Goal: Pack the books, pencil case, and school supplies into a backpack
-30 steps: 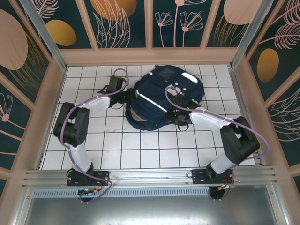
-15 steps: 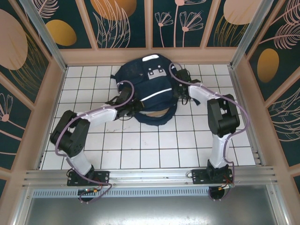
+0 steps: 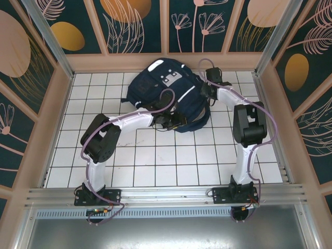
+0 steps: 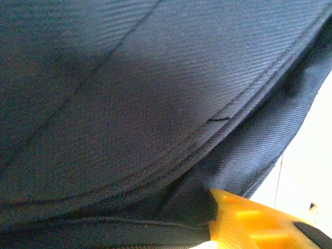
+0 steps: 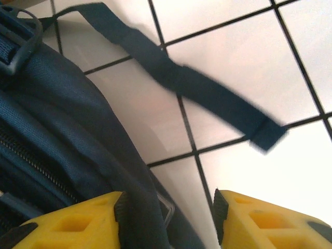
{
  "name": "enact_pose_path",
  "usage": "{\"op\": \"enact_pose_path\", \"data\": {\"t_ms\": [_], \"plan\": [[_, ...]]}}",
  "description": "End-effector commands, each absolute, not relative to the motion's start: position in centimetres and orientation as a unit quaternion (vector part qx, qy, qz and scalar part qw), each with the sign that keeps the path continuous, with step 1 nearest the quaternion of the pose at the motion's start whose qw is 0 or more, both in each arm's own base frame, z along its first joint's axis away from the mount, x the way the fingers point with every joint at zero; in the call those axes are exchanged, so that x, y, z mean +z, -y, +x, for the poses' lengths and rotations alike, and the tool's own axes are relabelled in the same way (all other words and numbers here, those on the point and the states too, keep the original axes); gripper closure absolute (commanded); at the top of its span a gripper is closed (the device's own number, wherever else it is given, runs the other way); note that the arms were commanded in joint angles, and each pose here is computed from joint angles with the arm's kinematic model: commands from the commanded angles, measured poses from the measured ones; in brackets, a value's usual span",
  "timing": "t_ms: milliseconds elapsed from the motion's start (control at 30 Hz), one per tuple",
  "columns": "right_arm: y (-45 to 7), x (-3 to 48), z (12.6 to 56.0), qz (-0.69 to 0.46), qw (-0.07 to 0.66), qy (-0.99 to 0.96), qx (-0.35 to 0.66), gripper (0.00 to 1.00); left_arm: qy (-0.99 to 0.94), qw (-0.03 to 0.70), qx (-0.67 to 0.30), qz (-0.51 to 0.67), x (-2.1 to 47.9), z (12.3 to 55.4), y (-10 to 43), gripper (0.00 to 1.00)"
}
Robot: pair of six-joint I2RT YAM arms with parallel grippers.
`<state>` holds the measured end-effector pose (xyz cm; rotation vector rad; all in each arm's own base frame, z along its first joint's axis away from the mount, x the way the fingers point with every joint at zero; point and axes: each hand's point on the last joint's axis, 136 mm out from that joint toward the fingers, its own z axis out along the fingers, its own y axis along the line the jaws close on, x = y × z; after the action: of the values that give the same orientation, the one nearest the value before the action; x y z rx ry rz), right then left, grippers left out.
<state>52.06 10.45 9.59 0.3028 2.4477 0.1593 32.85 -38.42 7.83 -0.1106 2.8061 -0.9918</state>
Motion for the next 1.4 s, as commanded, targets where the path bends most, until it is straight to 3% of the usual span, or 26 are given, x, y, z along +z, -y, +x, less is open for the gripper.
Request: {"op": "enact_pose_path", "data": {"t_ms": [0, 233, 533, 833, 1133, 1367], "plan": [[-16.2, 12.7, 49.7, 0.059, 0.328, -0.931, 0.148, 0.48, -0.928, 0.085, -0.363, 0.026, 12.2, 31.0, 38.6, 0.56], [-15.8, 16.3, 47.1, 0.077, 0.356, -0.916, 0.165, 0.45, -0.928, 0.133, -0.349, -0.017, 14.6, 33.4, 31.7, 0.53], [-19.6, 17.8, 43.7, 0.053, 0.357, -0.917, 0.172, 0.45, -0.917, 0.17, -0.353, -0.076, 14.7, 36.5, 23.9, 0.53], [-27.7, 16.9, 38.6, -0.012, 0.331, -0.919, 0.214, 0.47, -0.921, 0.146, -0.308, -0.188, 6.5, 39.1, 15.9, 0.5], [-35.1, 14.7, 34.1, -0.088, 0.311, -0.915, 0.242, 0.52, -0.908, 0.153, -0.326, -0.213, 3.8, 42.0, 15.3, 0.45], [-36.3, 12.5, 33.4, -0.098, 0.286, -0.925, 0.231, 0.52, -0.891, 0.178, -0.355, -0.223, 4.8, 43.4, 14.5, 0.42]]}}
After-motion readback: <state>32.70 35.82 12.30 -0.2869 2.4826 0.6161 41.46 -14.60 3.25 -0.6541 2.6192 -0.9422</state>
